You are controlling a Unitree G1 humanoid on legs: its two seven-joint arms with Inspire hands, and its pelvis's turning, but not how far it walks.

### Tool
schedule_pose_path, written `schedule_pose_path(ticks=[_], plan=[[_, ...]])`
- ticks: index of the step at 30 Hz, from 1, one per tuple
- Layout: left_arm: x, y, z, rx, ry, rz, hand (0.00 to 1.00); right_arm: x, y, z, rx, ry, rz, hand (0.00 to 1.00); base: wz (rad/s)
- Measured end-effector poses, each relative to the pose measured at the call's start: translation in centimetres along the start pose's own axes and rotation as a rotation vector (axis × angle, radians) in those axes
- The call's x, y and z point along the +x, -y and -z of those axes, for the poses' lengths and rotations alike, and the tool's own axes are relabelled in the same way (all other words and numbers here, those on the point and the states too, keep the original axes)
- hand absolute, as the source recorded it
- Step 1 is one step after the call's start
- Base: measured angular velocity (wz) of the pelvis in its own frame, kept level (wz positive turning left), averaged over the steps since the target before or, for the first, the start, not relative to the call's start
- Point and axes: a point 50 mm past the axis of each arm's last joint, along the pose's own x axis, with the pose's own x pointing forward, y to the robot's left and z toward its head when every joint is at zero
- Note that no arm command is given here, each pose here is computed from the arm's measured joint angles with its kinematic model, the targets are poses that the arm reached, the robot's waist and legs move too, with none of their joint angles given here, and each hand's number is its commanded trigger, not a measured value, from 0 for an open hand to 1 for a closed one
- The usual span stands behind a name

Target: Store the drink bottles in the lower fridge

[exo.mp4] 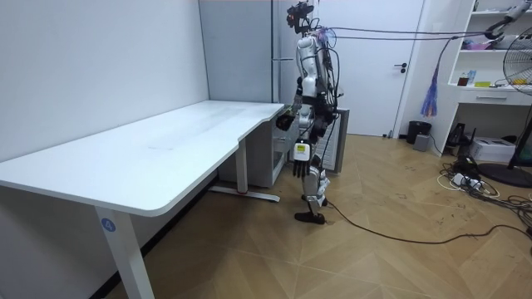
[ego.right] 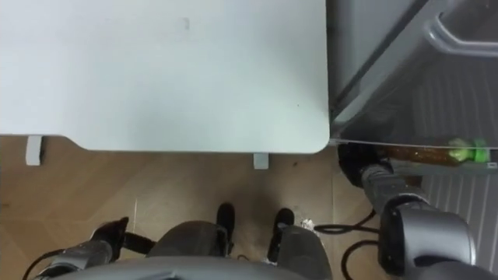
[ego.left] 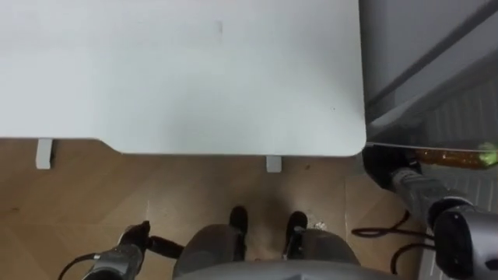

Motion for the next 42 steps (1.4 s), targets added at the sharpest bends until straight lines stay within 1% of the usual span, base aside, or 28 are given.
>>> schedule_pose_path(ticks=[3,6,9,13,14,15,16,19,24,34,42], plan=[[0.0,-0.4,-0.2,0.004,0.003,0.001,0.00,0.0,-0.7,-0.5,-0.001,0.005,-0.008,1.00,-0.06],[0.0,-0.6,-0.9,0.007,0.019,0.002,0.00,-0.1,-1.6,-1.6,-0.030,0.013,-0.022,1.00,-0.13],[0.1,-1.1,-1.4,0.011,0.028,-0.008,0.00,0.0,-2.4,-1.8,-0.039,0.016,-0.037,1.00,-0.06],[0.1,-1.2,-1.5,0.013,0.030,-0.010,0.00,0.0,-3.2,-2.2,-0.042,0.027,-0.043,1.00,0.00],[0.0,-1.2,-1.5,0.013,0.030,-0.011,0.00,0.0,-3.3,-2.4,-0.043,0.031,-0.044,0.90,0.00],[0.0,-1.3,-1.5,0.012,0.028,-0.013,0.00,0.0,-3.8,-2.8,-0.048,0.040,-0.047,0.28,0.00],[0.0,-1.3,-1.3,0.011,0.021,-0.016,0.00,-0.1,-4.2,-3.2,-0.051,0.051,-0.045,0.00,0.00],[0.0,-1.7,-0.8,0.007,0.001,-0.041,0.00,-0.3,-4.7,-4.1,-0.054,0.073,-0.034,0.00,0.00],[0.0,-2.2,-0.4,0.029,-0.010,-0.063,0.00,-0.3,-4.9,-4.3,-0.054,0.079,-0.014,0.00,0.00],[-0.1,-2.3,-0.3,0.030,-0.019,-0.077,0.00,-0.6,-5.1,-5.5,-0.084,0.117,-0.008,0.00,0.00],[-0.1,-2.3,-0.4,0.030,-0.018,-0.081,0.00,-0.6,-5.2,-5.6,-0.086,0.120,-0.013,0.00,0.00]])
